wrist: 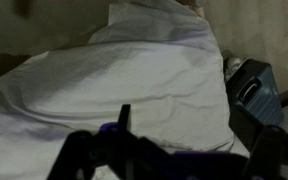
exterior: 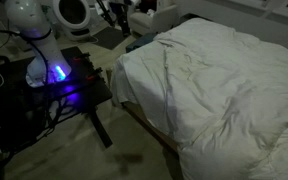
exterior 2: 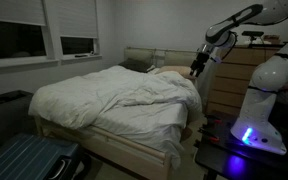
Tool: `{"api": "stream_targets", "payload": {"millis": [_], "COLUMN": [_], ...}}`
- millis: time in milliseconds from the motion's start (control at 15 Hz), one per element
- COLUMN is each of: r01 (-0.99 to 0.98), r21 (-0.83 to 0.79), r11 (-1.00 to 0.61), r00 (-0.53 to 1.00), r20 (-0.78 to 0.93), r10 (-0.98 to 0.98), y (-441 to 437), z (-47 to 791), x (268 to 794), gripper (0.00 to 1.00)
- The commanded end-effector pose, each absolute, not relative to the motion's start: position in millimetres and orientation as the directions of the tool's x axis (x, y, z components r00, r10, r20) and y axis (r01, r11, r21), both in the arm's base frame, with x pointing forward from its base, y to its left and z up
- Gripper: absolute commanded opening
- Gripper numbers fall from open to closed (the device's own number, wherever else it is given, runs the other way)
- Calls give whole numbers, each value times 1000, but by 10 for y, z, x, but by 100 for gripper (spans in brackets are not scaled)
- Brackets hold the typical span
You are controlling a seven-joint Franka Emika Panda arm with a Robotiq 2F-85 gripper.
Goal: Spread the bed fully
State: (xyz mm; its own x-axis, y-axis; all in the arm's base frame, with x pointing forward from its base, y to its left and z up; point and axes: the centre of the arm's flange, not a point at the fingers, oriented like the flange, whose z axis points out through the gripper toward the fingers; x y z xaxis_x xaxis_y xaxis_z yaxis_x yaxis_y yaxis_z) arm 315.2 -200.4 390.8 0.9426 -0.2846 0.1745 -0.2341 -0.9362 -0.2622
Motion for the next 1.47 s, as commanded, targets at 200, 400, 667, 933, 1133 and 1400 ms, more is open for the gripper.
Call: {"api": "stream_targets", "payload": {"millis": [200,400,667,933,1133,1400], "r01": [-250,-275,-313,-372,-400,-434], "r21": [-248,-225,-158,-104,-71,-27], "r11": [-936,-935,-936,-922,-914,-900], "r00": [935,918,873,833,817,803], "r20": [190,227,340,400,424,442], "r10": [-300,-325,-349,-382,-390,-400], "y": [-2059,-2188,-2426,-2724,-2982,-3365], "z": [3884,3841,3731,3530,3384,3254], "x": [3196,3302,3571,3850,4105,4469], "gripper": [100,100,100,100,100,100]}}
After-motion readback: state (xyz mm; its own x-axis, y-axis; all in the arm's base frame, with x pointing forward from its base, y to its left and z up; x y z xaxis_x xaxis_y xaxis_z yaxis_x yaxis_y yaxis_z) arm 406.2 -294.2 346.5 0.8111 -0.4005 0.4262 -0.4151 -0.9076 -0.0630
